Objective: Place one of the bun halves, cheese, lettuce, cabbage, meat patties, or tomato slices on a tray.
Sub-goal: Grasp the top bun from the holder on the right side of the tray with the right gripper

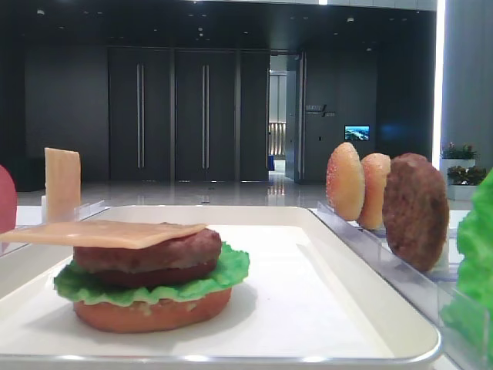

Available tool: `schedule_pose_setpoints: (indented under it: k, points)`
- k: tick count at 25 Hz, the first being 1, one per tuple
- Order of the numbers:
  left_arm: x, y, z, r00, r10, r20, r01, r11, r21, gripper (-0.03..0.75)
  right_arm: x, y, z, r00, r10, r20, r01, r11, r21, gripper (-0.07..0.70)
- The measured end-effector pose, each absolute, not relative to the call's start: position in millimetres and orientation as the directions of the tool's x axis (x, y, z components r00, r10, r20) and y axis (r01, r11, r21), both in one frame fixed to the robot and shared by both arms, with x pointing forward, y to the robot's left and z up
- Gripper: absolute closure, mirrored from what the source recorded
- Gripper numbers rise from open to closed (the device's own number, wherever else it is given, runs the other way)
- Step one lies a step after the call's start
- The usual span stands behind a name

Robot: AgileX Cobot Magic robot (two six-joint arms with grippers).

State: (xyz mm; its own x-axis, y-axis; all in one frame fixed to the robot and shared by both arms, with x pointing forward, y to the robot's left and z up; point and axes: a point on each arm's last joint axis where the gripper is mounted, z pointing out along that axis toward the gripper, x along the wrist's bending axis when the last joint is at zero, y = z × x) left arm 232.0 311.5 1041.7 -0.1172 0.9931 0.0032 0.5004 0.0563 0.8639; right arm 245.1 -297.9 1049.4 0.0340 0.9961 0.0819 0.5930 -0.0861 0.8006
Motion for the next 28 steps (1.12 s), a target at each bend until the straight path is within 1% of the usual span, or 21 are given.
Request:
schedule_pose_setpoints:
  k: [28]
  points:
    - [232.0, 311.5, 1041.7, -0.116, 0.993, 0.006, 0.501, 0.054, 0.864, 0.064, 245.1, -297.9, 1049.4, 0.034, 0.996, 0.082, 0.593, -0.086, 0.801, 0.092]
